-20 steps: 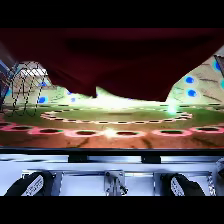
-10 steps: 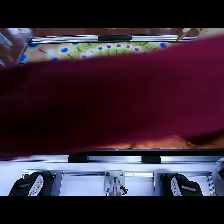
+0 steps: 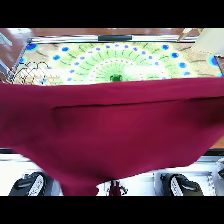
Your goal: Fold the shirts.
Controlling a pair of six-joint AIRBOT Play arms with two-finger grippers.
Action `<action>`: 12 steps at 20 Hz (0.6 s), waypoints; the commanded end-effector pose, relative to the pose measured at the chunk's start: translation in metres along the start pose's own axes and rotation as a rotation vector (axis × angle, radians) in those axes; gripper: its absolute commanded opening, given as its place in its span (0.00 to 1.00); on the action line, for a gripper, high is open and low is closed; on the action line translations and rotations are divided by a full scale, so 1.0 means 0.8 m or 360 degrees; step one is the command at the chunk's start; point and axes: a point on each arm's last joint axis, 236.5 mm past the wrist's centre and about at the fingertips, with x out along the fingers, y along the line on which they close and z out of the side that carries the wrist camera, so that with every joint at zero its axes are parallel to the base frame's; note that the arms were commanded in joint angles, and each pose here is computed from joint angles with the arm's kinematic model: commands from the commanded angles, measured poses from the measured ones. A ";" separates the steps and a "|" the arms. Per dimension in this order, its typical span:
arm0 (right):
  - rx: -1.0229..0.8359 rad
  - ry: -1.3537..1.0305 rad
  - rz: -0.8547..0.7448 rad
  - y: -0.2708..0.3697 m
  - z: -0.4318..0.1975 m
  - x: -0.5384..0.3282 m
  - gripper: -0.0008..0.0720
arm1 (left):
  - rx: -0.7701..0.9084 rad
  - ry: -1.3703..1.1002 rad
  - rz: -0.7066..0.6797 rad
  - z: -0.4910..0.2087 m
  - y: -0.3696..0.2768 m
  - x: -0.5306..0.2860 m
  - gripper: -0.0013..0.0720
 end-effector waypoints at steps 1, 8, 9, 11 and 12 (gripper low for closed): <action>0.0178 0.0645 0.0045 -0.011 -0.092 0.079 0.12 | -0.0161 0.0522 -0.0154 -0.124 0.002 0.091 0.06; 0.0480 0.1077 0.0063 -0.052 -0.234 0.353 0.12 | -0.0476 0.0715 -0.0204 -0.239 0.039 0.324 0.06; 0.0545 0.1015 0.0090 -0.052 -0.234 0.396 0.12 | -0.0467 0.0663 -0.0227 -0.239 0.037 0.358 0.06; 0.0688 0.0815 0.0117 -0.057 -0.224 0.472 0.12 | -0.0491 0.0548 -0.0184 -0.239 0.041 0.423 0.06; 0.0756 0.0705 0.0111 -0.064 -0.216 0.502 0.12 | -0.0531 0.0478 -0.0152 -0.236 0.044 0.451 0.06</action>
